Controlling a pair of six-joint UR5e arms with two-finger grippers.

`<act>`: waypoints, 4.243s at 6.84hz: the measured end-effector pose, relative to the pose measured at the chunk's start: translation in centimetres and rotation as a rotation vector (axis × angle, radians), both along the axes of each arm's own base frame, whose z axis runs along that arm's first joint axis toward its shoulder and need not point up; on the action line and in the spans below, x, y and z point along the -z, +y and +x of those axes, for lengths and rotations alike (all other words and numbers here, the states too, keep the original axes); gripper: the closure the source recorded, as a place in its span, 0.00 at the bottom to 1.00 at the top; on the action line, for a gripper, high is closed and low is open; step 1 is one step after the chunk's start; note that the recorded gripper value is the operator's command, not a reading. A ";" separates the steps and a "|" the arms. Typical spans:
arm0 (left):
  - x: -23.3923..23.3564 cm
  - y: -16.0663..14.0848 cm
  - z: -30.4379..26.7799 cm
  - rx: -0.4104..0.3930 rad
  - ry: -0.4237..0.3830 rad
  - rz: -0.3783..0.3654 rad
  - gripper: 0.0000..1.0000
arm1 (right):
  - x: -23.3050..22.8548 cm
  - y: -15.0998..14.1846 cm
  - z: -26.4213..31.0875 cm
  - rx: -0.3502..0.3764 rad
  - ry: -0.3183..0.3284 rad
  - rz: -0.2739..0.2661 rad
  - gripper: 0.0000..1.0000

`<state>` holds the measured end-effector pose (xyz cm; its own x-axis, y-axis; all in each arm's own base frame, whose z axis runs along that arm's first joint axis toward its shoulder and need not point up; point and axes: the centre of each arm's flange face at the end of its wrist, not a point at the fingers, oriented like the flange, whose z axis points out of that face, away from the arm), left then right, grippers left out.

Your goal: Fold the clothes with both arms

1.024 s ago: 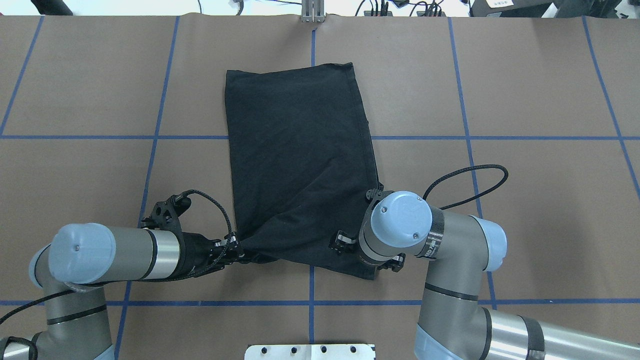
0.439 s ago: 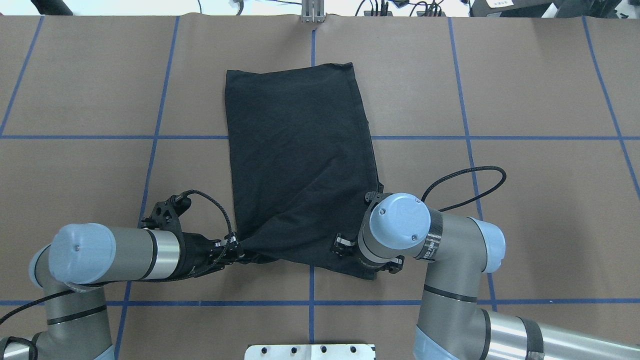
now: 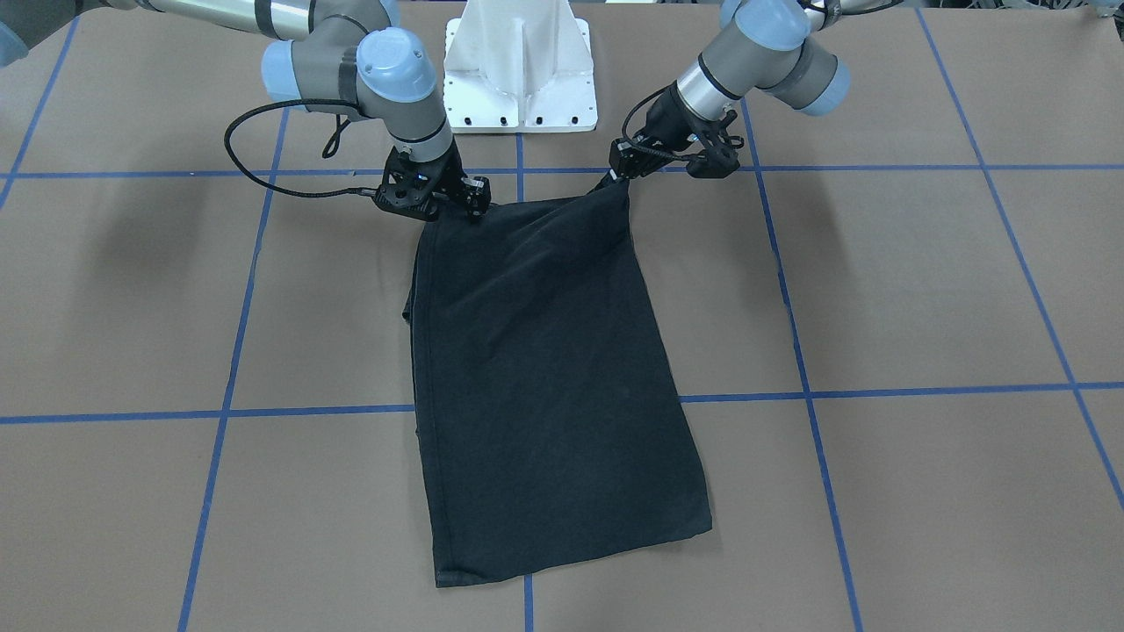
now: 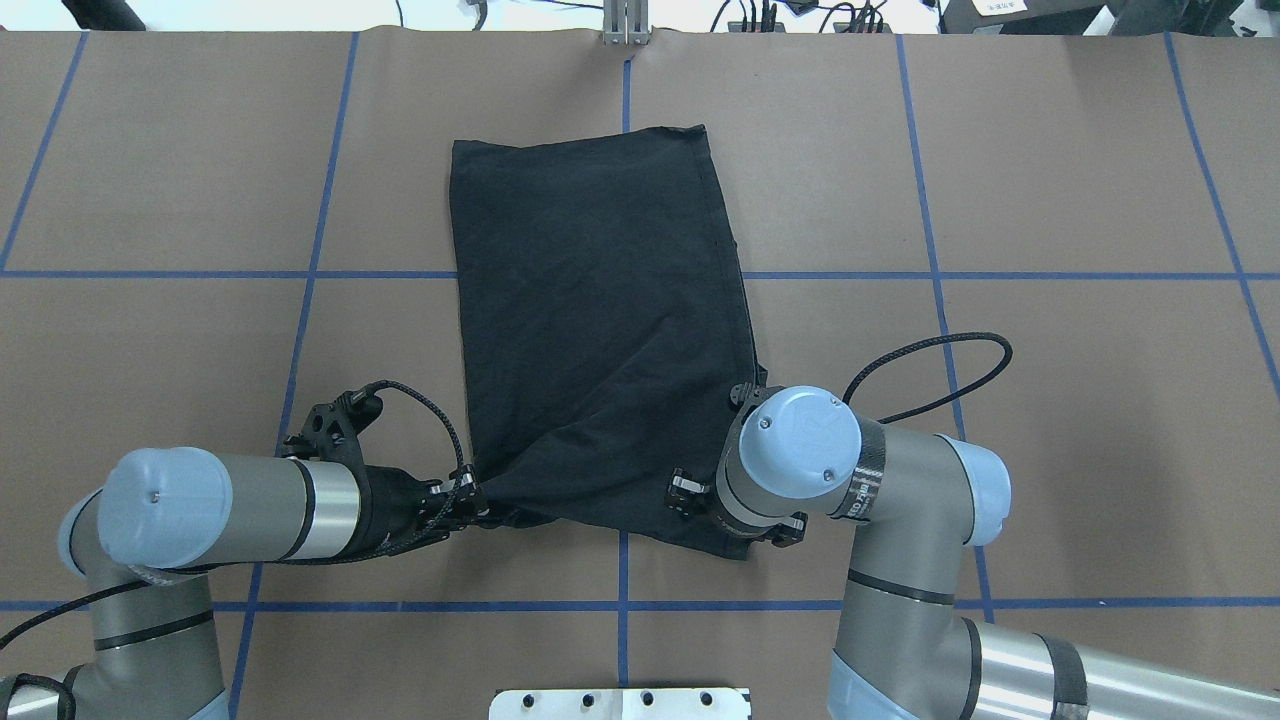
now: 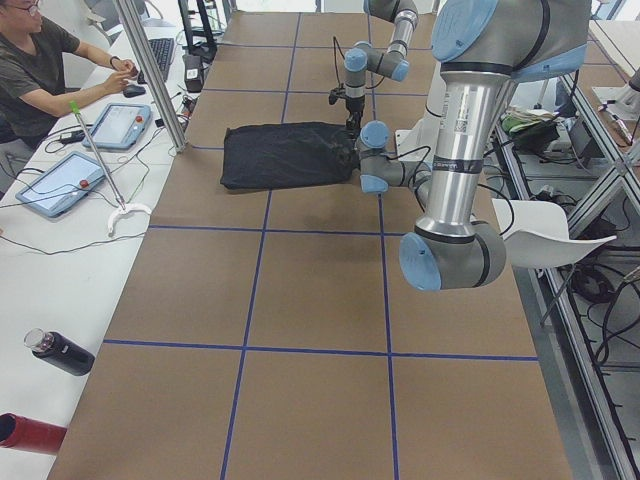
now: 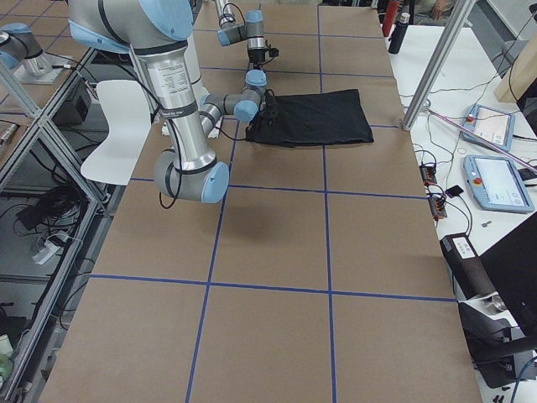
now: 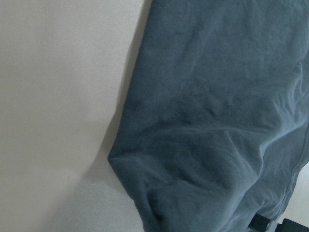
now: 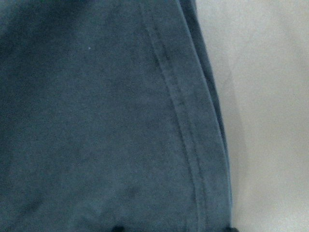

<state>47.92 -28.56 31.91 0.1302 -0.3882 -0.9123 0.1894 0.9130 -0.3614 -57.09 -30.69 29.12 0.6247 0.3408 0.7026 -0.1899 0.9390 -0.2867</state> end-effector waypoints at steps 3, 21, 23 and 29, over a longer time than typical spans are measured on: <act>0.0 0.0 0.0 0.000 0.000 0.000 1.00 | 0.3 -0.1 0.2 -0.005 -0.005 0.007 1.00; 4.5 6.7 -5.4 -0.092 0.117 -0.029 1.00 | 6.1 1.5 11.6 0.147 -0.243 -0.082 1.00; 5.0 2.0 -7.3 0.002 0.111 0.062 1.00 | 6.7 -3.9 14.7 0.046 -0.272 -0.035 1.00; 2.5 -18.1 -4.5 0.236 -0.057 0.190 1.00 | 6.7 -20.9 13.7 -0.123 -0.184 0.054 1.00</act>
